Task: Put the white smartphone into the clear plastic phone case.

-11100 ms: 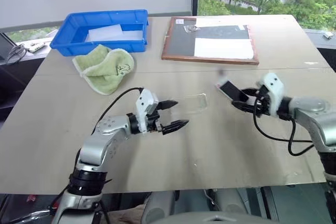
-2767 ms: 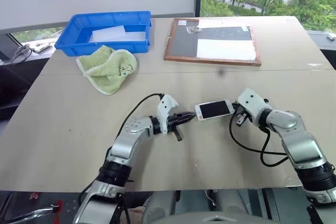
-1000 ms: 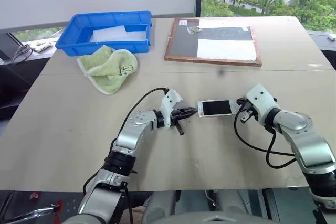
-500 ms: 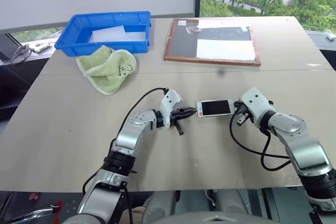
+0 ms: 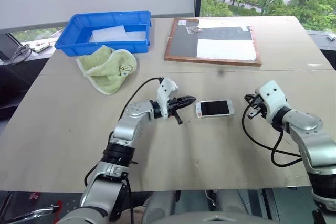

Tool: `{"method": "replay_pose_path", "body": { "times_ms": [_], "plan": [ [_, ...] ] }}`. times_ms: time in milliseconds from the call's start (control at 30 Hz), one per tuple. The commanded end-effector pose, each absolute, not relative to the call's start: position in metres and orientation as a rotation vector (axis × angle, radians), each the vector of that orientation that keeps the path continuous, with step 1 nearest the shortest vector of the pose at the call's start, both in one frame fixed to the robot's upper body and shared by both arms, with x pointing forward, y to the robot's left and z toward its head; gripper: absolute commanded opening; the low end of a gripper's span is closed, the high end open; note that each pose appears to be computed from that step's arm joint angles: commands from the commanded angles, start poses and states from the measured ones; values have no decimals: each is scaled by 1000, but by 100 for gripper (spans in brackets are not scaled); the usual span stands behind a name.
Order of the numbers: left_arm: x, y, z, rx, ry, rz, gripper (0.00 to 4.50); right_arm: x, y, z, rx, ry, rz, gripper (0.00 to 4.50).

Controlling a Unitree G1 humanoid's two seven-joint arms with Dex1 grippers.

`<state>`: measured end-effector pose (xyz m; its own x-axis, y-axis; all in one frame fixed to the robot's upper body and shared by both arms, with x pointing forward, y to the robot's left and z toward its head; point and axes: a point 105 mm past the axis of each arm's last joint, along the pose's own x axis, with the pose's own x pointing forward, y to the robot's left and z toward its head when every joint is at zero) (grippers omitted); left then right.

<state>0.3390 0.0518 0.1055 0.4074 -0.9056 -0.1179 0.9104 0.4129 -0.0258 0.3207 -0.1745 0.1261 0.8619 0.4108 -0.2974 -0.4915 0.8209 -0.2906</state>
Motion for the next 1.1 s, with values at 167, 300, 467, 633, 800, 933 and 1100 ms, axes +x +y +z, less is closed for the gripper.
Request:
{"method": "replay_pose_path", "body": {
  "times_ms": [167,300,467,633,800,933,1100],
  "plan": [
    [335,15,96,156,161,-1245,1,313,-152,138,-362,162,568,0],
    [336,17,87,195,204,-1238,1,312,-143,137,-333,169,595,0],
    [338,23,80,211,233,-1216,1,314,-127,116,-332,258,634,0],
    [338,26,81,204,230,-1194,1,311,-132,75,-315,456,613,0],
    [335,27,78,194,234,-1180,1,299,-142,39,-283,644,583,0],
    [334,26,77,187,230,-1168,1,303,-141,34,-163,691,518,0],
    [332,26,74,178,232,-1156,1,293,-131,15,-132,767,538,0]
  ]
}}
